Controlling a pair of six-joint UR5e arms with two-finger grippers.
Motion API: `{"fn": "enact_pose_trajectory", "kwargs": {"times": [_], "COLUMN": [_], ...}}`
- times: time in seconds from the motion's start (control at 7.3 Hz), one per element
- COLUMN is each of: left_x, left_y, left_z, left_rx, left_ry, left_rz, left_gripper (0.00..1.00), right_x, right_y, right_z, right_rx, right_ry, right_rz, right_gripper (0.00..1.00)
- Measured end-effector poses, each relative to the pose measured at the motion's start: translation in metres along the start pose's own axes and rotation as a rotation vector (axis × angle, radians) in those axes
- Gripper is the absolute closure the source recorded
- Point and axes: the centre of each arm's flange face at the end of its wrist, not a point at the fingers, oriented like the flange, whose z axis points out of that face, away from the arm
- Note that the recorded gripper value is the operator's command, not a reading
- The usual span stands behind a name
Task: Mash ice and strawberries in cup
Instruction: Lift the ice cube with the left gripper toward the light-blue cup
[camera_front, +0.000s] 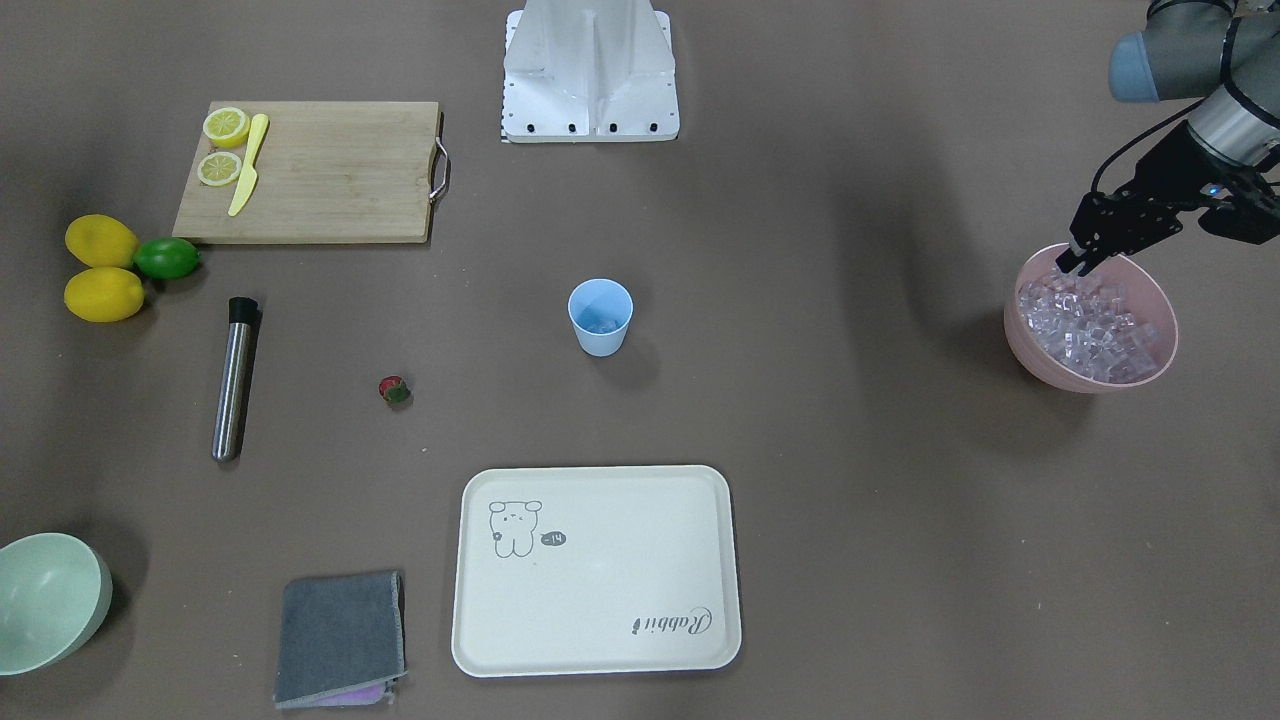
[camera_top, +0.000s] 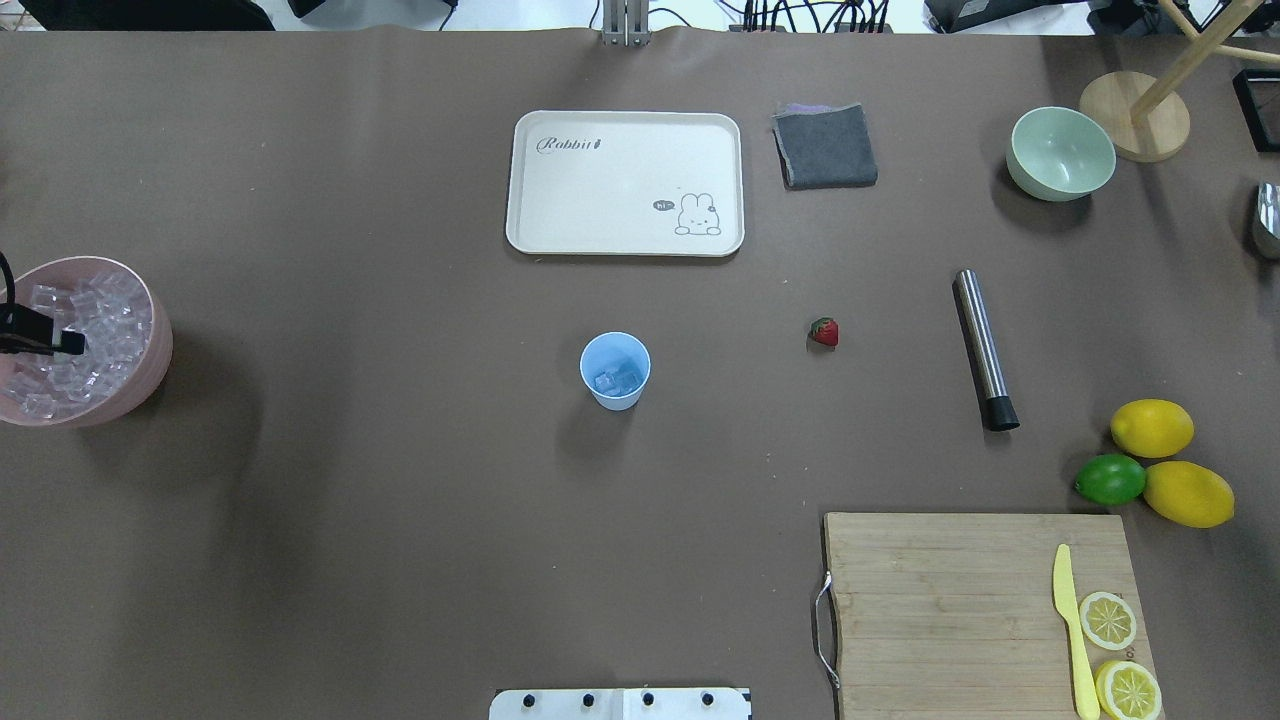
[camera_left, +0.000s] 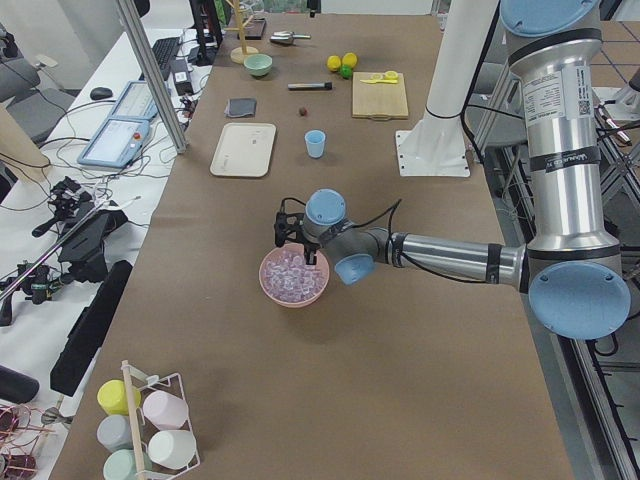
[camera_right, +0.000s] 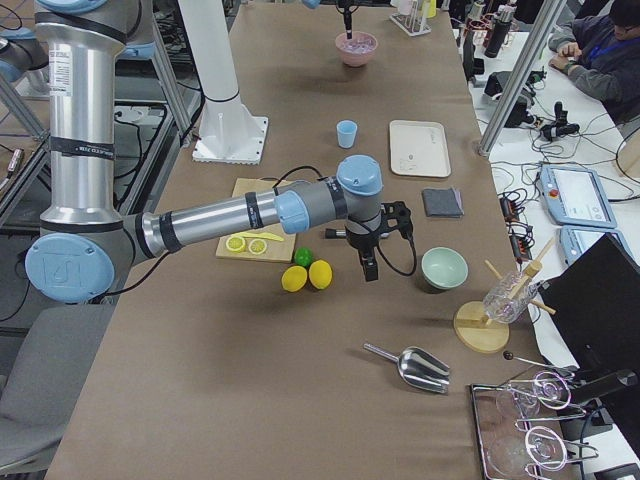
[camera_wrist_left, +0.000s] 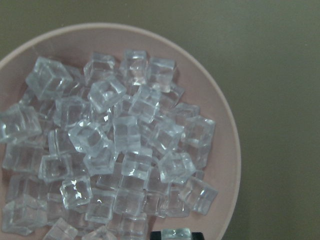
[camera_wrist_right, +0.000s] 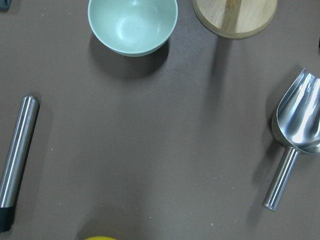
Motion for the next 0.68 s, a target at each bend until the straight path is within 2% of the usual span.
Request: {"fn": "enact_pose_trajectory", "kwargs": {"times": [0.14,0.41,0.68], "left_x": [0.023,0.096,0.177], "left_y": [-0.019,-0.054,-0.061], "left_z": [-0.002,0.016,0.051], "left_rx": [0.017,0.020,0.035], "left_ry": [0.027,0.074,0.109], "left_rz": [0.005,-0.063,-0.135], "left_gripper": [1.00,1.00,1.00], "right_x": [0.000,0.000,0.001], "right_y": [0.000,0.001,0.001], "right_z": [0.000,0.000,0.001], "right_rx": [0.000,-0.001,-0.002], "right_ry": [0.000,0.000,0.000], "right_rz": [0.000,0.000,0.002], "right_gripper": [0.00,0.00,0.00]}}
